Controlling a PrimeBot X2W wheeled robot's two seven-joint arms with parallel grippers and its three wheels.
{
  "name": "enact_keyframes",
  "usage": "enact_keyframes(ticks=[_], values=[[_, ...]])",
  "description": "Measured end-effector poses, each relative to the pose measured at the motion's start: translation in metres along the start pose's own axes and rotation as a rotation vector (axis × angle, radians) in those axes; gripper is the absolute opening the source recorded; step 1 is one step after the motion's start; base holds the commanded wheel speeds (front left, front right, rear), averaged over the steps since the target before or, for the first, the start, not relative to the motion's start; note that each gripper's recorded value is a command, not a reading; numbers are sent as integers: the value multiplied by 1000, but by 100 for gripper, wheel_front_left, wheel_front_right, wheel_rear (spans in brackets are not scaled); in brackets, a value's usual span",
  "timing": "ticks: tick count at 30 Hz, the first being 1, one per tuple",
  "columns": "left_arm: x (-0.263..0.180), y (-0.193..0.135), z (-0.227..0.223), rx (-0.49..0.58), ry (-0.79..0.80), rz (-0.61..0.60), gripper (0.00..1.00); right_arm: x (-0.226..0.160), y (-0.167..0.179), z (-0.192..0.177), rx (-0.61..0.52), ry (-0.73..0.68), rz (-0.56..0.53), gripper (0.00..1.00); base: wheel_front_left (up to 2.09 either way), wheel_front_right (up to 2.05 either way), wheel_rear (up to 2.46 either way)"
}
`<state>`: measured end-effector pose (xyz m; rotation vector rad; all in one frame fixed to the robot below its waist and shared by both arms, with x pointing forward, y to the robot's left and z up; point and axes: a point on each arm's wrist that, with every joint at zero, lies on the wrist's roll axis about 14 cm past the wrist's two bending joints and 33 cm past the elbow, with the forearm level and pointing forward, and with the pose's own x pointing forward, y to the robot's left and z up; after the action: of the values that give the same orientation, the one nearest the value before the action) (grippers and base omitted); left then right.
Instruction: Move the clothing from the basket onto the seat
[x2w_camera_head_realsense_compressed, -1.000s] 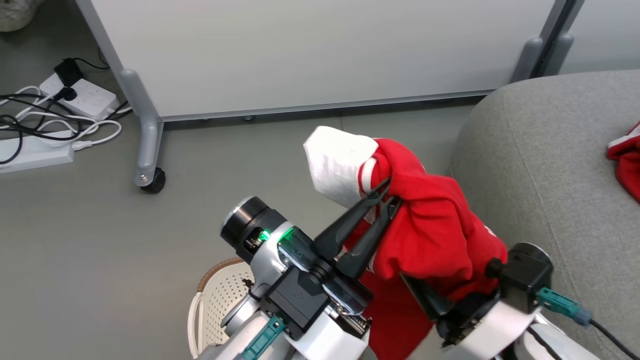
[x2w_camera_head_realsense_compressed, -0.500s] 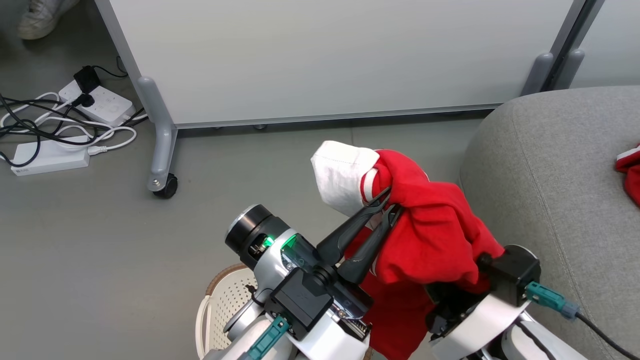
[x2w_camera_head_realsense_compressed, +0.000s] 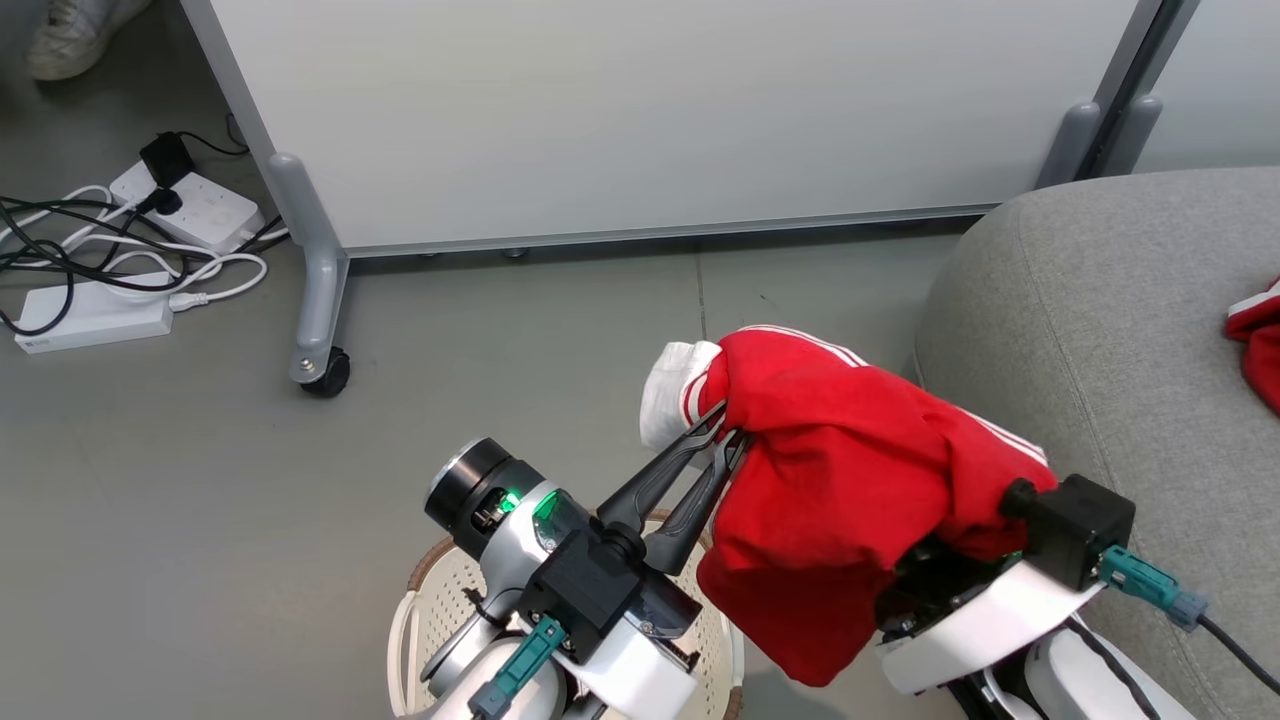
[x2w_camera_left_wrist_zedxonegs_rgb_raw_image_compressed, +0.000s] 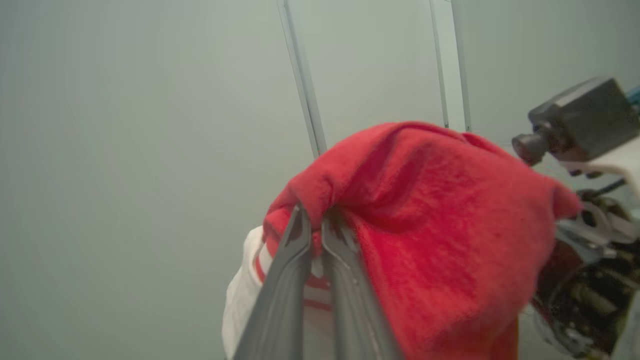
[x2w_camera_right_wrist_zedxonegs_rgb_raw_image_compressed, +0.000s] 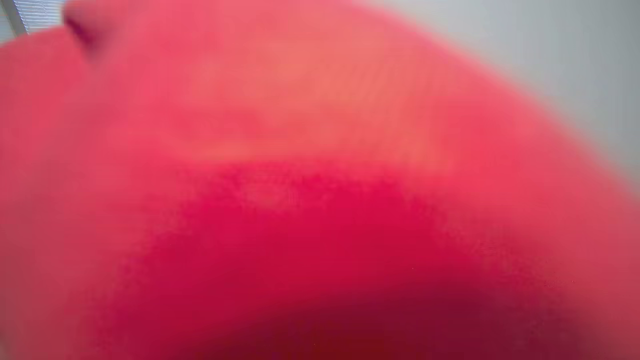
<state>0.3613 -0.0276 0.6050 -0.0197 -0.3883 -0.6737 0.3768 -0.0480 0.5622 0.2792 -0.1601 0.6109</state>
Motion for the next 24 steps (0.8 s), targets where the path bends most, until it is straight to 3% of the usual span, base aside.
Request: enact_keyframes(ticks=[13, 24], values=[[-16, 4, -35, 24, 119, -8, 0, 7, -10, 13, 10, -54, -39, 0, 0, 0, 0], [-32, -26, -65, 18, 220, -113, 0, 7, -11, 18, 41, -81, -62, 0, 0, 0, 0]])
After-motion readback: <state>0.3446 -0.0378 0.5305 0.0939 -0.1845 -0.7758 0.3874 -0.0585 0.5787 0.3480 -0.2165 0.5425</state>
